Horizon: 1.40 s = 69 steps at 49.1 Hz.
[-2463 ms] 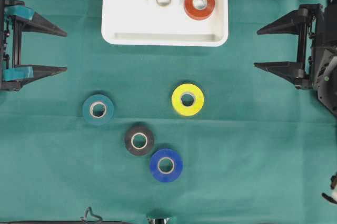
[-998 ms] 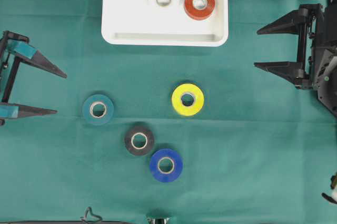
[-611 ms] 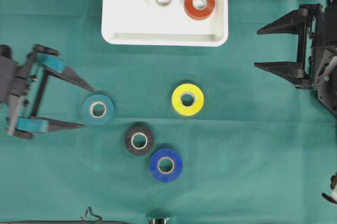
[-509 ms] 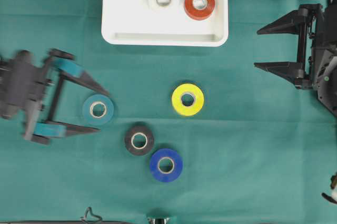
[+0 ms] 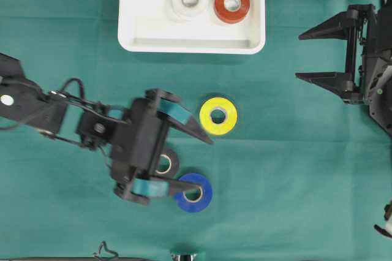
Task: Pick up the tape from a random location and place it into the white case.
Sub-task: 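Move the left gripper over the blue tape roll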
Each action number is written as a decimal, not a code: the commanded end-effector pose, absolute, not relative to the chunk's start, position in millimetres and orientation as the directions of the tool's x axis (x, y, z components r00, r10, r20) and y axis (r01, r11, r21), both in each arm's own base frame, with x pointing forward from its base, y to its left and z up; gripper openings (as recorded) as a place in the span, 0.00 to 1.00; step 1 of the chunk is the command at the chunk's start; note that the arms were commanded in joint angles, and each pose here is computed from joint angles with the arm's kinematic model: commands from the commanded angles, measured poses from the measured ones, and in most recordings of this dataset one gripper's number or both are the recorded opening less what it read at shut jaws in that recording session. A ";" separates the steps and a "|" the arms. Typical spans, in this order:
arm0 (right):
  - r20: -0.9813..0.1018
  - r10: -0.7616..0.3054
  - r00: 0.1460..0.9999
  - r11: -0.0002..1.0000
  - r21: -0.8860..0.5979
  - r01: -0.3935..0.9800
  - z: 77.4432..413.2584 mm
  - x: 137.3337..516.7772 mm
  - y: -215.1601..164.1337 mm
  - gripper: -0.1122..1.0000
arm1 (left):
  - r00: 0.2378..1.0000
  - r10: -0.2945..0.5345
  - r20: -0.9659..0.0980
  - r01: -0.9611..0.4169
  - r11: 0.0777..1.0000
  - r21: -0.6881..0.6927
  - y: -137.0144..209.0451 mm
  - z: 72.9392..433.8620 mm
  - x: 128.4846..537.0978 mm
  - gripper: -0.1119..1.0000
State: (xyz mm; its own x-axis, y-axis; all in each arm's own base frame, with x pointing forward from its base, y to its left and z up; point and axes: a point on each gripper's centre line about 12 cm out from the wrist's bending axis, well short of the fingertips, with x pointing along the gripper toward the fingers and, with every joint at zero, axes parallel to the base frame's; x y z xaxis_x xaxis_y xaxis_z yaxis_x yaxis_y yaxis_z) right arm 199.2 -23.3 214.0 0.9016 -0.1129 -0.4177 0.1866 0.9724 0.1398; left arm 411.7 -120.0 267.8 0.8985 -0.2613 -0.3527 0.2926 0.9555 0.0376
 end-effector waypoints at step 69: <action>-0.399 -0.115 0.910 0.974 0.133 0.181 220.9 202.7 -23.9 0.90 | 0.473 -0.166 -0.865 0.358 0.934 0.016 -154.2 286.9 454.9 0.98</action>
State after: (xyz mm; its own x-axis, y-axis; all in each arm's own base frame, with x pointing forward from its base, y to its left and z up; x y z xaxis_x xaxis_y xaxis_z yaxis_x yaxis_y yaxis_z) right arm 199.2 -23.4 214.0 0.9015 -0.1134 -0.4176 0.1846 0.9736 0.1341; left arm 458.1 -153.1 271.5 0.4385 -0.1537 -0.8855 0.3540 0.9352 0.0129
